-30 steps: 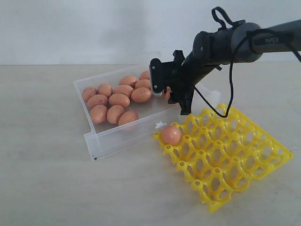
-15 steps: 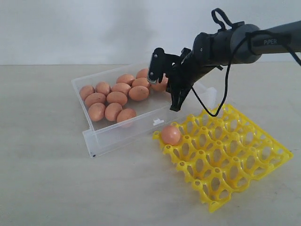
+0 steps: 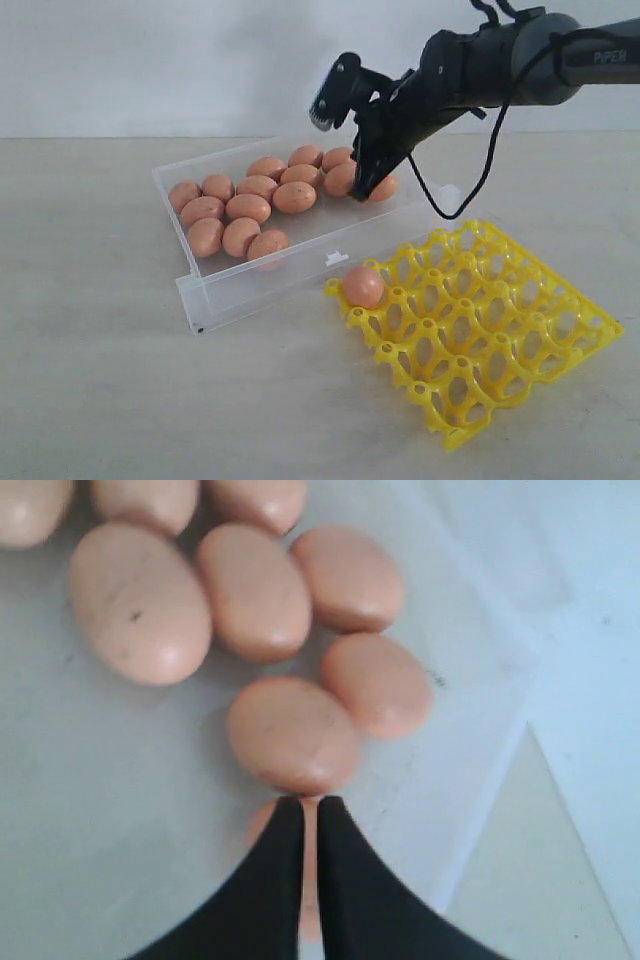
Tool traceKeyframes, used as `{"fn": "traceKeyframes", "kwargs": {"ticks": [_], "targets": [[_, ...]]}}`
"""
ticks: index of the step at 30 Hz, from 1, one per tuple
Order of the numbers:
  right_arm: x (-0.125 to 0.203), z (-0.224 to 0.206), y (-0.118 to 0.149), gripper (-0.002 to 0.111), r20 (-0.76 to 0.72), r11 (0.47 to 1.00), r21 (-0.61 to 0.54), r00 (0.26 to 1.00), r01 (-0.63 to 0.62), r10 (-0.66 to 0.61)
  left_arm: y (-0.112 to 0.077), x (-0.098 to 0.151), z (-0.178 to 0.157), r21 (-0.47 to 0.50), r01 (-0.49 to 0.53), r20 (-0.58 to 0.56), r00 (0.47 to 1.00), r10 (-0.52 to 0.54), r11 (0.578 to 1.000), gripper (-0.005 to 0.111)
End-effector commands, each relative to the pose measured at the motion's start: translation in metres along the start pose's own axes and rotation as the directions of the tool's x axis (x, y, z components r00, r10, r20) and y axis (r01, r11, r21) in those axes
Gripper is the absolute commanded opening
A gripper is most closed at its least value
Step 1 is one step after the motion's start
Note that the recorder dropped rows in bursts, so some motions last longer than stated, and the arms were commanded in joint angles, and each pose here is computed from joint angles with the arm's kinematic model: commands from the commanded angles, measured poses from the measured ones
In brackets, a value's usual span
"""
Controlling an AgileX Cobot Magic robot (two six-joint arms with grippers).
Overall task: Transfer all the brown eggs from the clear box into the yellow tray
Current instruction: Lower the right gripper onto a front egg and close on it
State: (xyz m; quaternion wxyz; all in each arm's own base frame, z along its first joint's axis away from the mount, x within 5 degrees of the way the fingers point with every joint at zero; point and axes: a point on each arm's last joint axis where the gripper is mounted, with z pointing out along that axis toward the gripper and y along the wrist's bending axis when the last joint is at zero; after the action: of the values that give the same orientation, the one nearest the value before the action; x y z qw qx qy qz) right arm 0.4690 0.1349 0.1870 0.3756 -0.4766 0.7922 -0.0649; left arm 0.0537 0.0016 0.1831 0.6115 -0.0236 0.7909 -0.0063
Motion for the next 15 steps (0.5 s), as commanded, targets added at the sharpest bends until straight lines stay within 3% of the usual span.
{"fn": "traceKeyframes", "kwargs": {"ticks": [1, 5, 6, 10, 15], "targets": [[-0.006, -0.009, -0.011, 0.014, 0.06, 0.987, 0.066, 0.988, -0.149, 0.145, 0.0, 0.0, 0.0, -0.002, 0.004, 0.005, 1.0, -0.004, 1.0, 0.004], [-0.002, 0.0, -0.009, 0.046, 0.059, 0.98, 0.067, 0.981, -0.187, 0.184, 0.0, 0.0, 0.0, -0.002, 0.004, 0.005, 1.0, -0.004, 1.0, 0.004], [0.001, 0.002, -0.006, 0.049, 0.043, 0.98, 0.052, 0.981, -0.191, 0.189, 0.0, 0.0, 0.0, -0.002, 0.004, 0.005, 1.0, -0.004, 1.0, 0.004], [0.008, 0.005, 0.003, 0.05, -0.047, 0.977, -0.022, 0.976, -0.213, 0.211, 0.0, 0.0, 0.0, -0.002, 0.004, 0.005, 1.0, -0.004, 1.0, 0.004], [0.005, 0.002, -0.017, 0.05, -0.166, 0.991, 0.044, 0.977, -0.126, 0.132, 0.0, 0.0, 0.0, -0.002, 0.004, 0.005, 1.0, -0.004, 1.0, 0.004]]}}
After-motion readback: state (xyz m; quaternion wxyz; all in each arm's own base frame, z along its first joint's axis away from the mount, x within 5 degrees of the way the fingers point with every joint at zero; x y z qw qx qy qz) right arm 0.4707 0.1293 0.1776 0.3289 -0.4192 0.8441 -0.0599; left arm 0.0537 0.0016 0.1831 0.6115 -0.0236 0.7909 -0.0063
